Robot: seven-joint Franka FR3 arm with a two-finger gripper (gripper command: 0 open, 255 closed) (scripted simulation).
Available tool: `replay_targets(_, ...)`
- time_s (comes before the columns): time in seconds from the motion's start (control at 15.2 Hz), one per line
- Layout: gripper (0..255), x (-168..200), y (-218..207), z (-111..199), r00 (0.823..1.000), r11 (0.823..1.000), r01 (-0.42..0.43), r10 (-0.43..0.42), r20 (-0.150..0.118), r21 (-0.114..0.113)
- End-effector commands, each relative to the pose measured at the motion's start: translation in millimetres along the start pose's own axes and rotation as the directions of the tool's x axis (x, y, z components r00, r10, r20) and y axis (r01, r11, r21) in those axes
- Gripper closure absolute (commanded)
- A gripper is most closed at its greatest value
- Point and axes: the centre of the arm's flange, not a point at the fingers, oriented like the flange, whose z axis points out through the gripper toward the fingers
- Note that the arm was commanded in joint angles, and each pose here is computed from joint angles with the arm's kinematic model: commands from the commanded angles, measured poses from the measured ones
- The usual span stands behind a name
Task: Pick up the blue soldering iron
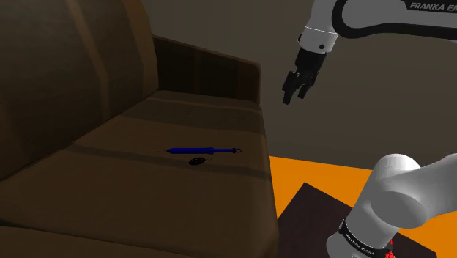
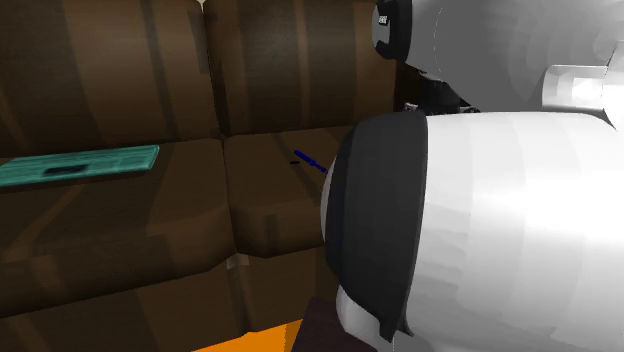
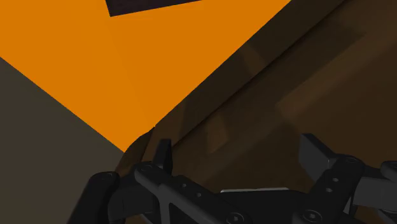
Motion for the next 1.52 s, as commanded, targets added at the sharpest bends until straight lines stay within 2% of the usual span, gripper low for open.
replay_targets(0.0,0,0,0,0,1.000,1.000,0.000,0.000,0.000,0.000)
replay_targets(0.33,0,44,-47,13,0.988,0.988,0.149,-0.151,0.034,0.038)
replay_targets(0.53,0,66,-79,20,0.969,0.970,0.237,-0.240,0.051,0.063)
replay_targets(0.73,0,86,-113,27,0.942,0.943,0.322,-0.328,0.067,0.089)
replay_targets(1.06,0,111,-173,39,0.879,0.880,0.455,-0.468,0.086,0.136)
replay_targets(1.25,0,121,-211,45,0.832,0.832,0.529,-0.547,0.094,0.165)
replay_targets(1.45,0,128,-249,50,0.777,0.778,0.598,-0.622,0.100,0.194)
